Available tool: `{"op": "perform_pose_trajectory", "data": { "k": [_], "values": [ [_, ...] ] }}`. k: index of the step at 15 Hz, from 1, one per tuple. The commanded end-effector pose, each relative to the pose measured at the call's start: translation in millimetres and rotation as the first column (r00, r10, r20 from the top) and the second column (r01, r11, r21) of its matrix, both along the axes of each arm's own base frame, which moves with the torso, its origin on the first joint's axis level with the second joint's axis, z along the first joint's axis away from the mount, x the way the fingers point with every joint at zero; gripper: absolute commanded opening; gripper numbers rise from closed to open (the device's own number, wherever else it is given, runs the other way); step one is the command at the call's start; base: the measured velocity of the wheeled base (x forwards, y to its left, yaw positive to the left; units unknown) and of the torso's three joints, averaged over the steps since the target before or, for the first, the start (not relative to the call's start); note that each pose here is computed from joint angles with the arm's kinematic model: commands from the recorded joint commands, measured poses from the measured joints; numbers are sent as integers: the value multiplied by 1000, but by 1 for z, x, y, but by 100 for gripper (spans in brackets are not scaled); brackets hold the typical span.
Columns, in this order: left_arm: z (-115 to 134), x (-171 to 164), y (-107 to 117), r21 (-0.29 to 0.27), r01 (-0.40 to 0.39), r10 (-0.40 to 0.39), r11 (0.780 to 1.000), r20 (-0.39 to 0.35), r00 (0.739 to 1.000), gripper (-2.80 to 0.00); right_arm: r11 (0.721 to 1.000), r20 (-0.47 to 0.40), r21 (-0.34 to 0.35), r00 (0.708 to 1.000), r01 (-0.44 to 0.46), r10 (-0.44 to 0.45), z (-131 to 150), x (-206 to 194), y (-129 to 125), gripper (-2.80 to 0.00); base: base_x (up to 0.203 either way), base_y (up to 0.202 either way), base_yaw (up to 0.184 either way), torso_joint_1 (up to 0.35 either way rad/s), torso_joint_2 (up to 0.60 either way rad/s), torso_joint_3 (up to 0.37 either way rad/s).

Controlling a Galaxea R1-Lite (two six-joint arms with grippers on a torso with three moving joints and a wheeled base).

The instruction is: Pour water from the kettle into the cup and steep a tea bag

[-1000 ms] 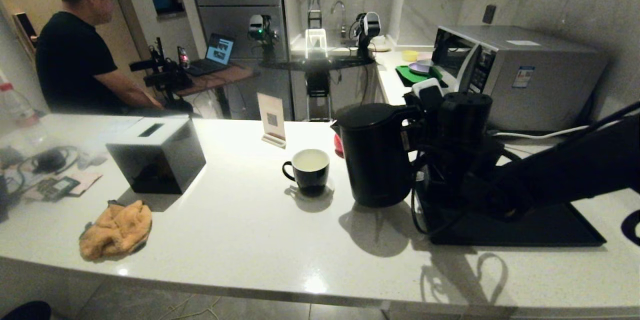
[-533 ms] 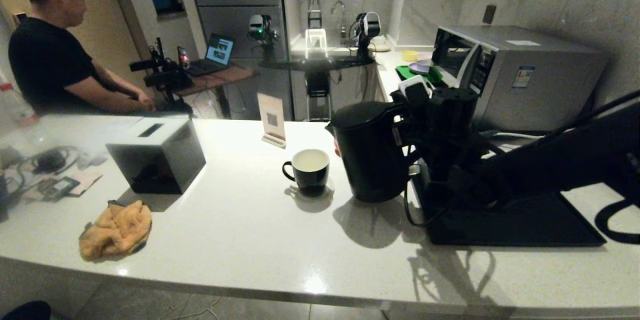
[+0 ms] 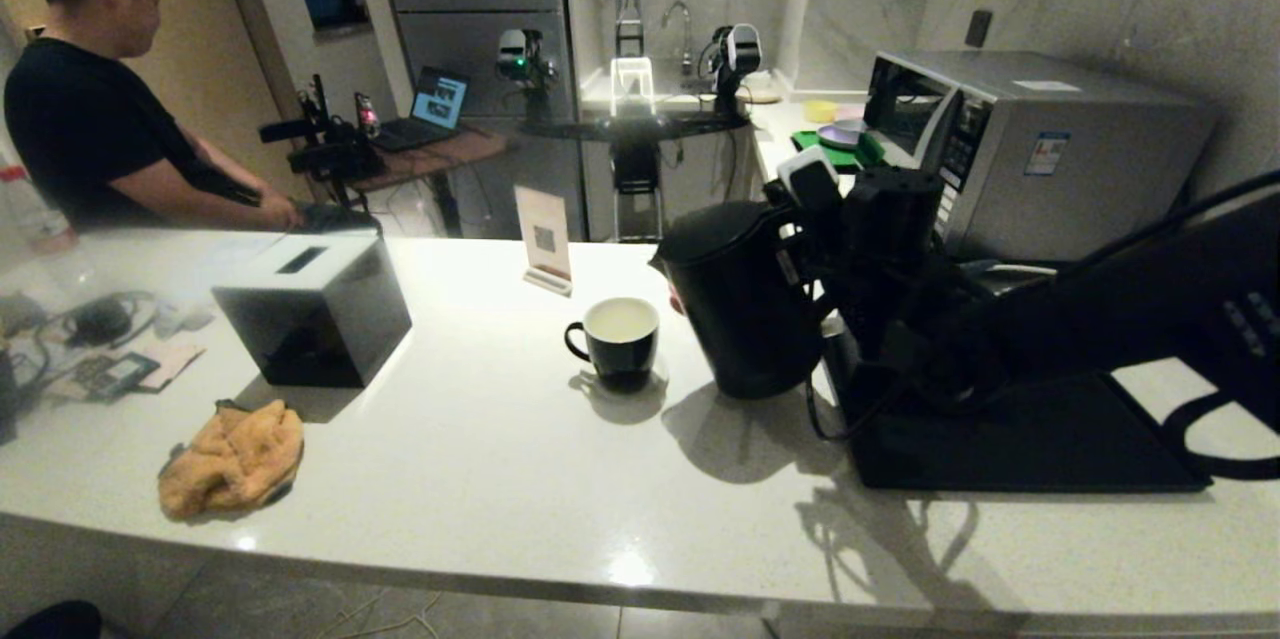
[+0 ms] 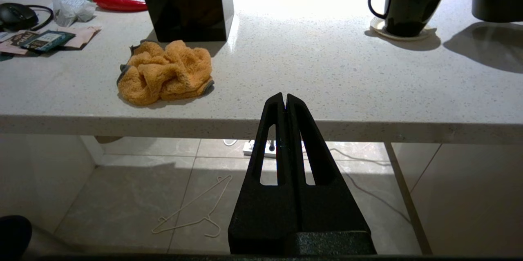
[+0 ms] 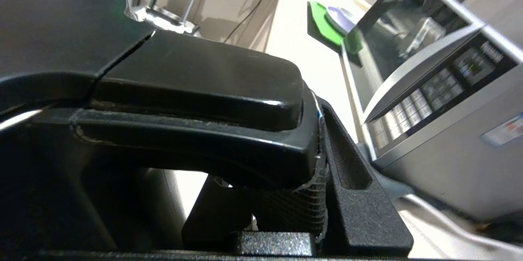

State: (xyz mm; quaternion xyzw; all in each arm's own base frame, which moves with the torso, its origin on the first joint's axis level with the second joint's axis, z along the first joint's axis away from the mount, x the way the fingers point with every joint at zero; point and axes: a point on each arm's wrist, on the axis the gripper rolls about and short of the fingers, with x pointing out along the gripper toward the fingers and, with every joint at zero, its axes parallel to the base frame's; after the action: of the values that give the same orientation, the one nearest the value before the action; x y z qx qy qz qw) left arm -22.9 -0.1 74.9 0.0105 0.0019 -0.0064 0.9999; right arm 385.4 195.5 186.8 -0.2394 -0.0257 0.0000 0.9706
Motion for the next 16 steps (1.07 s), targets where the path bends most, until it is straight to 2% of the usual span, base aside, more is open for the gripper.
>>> {"op": "perform_pose_trajectory", "data": {
  "k": [1, 16],
  "values": [
    [0, 0, 0, 0, 0, 0, 1000, -2, 1000, -280, 999, 5, -32, 1000, 2, -2, 0, 3, 2, -280, 0, 0, 0, 0, 0, 0],
    [0, 0, 0, 0, 0, 0, 1000, -1, 1000, -280, 982, 38, -190, 999, 1, 6, 7, 10, 10, -280, 0, 0, 0, 0, 0, 0]
  ]
}}
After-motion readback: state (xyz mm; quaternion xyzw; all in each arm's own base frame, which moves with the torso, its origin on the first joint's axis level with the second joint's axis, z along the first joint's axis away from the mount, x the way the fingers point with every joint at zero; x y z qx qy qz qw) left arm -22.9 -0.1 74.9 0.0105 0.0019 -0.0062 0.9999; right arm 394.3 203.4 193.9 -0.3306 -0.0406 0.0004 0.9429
